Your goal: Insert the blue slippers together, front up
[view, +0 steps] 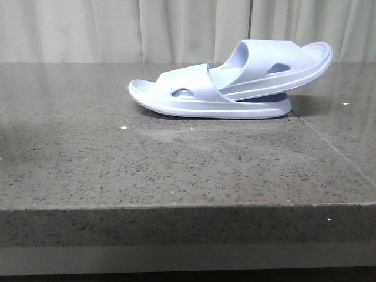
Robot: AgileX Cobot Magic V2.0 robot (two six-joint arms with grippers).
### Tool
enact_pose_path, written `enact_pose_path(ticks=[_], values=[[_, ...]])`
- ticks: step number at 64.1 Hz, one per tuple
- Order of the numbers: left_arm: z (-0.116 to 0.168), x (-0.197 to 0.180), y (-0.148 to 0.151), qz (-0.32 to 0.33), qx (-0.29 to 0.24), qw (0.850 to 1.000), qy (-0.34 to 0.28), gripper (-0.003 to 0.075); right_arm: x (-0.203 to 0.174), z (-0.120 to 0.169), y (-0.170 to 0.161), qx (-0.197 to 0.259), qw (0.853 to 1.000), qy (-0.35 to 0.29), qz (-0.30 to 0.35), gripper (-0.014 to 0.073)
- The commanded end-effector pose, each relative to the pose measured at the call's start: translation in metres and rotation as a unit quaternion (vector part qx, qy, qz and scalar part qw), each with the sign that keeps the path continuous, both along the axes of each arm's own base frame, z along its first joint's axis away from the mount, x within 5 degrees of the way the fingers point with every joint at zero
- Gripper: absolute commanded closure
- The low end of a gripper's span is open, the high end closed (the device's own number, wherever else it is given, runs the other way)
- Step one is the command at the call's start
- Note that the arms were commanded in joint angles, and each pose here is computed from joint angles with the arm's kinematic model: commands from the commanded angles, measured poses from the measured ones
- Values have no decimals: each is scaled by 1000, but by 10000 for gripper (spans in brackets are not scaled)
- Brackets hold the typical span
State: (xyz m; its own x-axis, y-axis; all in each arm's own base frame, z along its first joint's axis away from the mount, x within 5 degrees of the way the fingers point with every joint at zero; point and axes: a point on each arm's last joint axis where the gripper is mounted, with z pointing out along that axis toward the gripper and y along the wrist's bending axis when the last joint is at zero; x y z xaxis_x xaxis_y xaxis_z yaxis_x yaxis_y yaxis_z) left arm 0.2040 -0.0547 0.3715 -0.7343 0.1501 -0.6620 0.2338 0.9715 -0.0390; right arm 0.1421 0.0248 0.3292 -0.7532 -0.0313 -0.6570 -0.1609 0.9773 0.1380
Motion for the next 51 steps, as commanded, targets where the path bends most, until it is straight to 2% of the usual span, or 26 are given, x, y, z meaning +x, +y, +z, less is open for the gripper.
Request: enact_pose_path(ticks=[1, 20, 37, 46, 51], values=[[10, -20, 3, 3, -21, 998, -67, 300, 3, 11, 0, 10, 999, -38, -5, 15], [-17, -68, 19, 18, -29, 994, -107, 344, 3, 11, 0, 10, 999, -38, -5, 15], [-24, -72, 21, 22, -25, 994, -107, 413, 2, 11, 1, 10, 999, -34, -4, 15], [-23, -71, 21, 22, -26, 993, -111, 512, 2, 10, 1, 9, 1000, -28, -3, 19], [-22, -71, 20, 22, -28, 993, -115, 588, 1, 10, 1, 9, 1000, -27, -3, 71]])
